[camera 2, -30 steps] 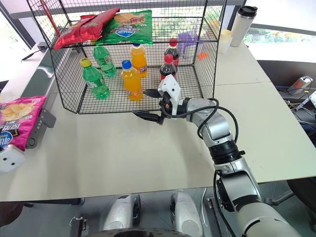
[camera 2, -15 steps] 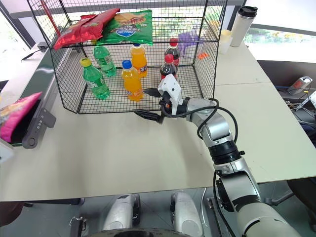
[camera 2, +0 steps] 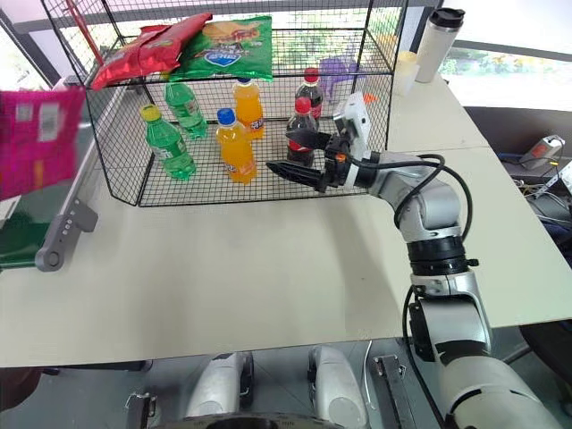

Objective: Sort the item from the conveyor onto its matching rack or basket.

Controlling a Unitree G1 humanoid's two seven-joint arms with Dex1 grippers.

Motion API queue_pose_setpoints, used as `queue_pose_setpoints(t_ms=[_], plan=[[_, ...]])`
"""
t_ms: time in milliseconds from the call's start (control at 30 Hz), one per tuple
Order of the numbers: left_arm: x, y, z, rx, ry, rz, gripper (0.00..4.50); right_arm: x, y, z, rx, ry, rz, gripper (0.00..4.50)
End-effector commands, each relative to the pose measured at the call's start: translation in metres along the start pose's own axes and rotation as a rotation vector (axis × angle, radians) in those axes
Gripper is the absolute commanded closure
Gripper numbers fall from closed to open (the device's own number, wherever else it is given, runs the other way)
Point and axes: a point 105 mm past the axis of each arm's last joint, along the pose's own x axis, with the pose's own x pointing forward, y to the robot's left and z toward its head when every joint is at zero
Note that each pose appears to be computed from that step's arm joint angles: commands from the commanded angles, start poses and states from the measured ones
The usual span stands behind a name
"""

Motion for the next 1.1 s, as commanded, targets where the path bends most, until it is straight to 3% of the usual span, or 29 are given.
queue_pose_setpoints(t_ms=[33,333,600,967,1033,1100], plan=[[0.009,-0.012,0.016,-0.099,-0.094,-0.131,4.48,-0.002,0.014,0.015,-0.042,-0.031,0.038,0.0],[0.059,-0.037,0.043,-0.195,-0.418,-0.404,4.48,0.005,0.011,0.029,-0.047,-0.115,0.016,0.0],[0.1,-0.051,0.042,-0.187,-0.481,-0.567,4.48,0.016,0.012,0.057,-0.031,-0.216,0.111,0.0],[0.114,-0.062,0.041,-0.152,-0.463,-0.686,4.48,0.016,0.032,0.074,0.027,-0.234,0.303,0.0],[0.117,-0.065,0.04,-0.154,-0.46,-0.71,4.5,0.02,0.035,0.07,0.026,-0.216,0.328,0.56],[0.121,-0.067,0.036,-0.149,-0.439,-0.728,4.5,0.021,0.039,0.065,0.027,-0.189,0.36,1.43]])
